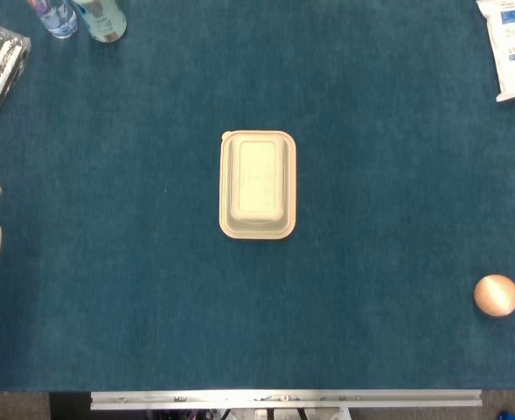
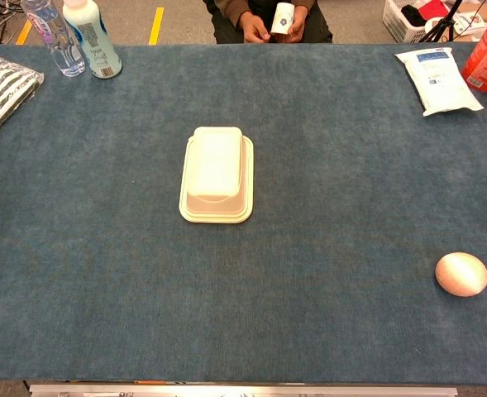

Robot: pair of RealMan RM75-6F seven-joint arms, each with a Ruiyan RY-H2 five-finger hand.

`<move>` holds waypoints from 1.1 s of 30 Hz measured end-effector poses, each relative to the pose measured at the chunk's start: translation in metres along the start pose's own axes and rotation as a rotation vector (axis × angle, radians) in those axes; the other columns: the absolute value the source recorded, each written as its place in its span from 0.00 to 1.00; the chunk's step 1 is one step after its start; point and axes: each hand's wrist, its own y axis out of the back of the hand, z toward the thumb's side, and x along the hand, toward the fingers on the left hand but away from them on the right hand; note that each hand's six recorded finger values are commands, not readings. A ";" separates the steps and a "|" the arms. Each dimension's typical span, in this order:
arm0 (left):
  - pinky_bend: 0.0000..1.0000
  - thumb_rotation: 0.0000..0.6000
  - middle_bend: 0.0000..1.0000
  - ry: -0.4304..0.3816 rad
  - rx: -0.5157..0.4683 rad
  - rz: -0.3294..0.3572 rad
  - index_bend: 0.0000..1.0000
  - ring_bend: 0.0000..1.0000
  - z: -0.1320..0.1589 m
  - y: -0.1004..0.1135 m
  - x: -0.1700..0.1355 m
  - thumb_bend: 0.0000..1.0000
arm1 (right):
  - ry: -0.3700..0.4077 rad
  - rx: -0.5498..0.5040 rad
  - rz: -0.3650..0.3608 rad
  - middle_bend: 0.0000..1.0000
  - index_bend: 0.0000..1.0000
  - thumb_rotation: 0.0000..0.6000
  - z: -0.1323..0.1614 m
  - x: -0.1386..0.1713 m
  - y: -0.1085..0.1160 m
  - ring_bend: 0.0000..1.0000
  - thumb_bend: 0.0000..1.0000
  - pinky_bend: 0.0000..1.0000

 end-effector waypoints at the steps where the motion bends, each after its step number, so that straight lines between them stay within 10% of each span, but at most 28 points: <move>1: 0.28 1.00 0.35 -0.001 0.001 0.000 0.33 0.32 0.000 0.000 0.000 0.40 | 0.003 -0.001 -0.002 0.39 0.42 1.00 0.000 0.000 0.000 0.27 0.13 0.22; 18: 0.28 1.00 0.35 -0.005 -0.011 0.003 0.33 0.32 0.002 0.000 -0.004 0.40 | 0.213 0.002 0.023 0.40 0.35 1.00 0.051 -0.036 0.001 0.28 0.17 0.25; 33: 0.28 1.00 0.35 0.036 -0.033 0.006 0.33 0.32 -0.006 0.006 -0.021 0.40 | 0.565 -0.056 0.192 0.34 0.29 1.00 0.192 -0.106 -0.041 0.26 0.26 0.25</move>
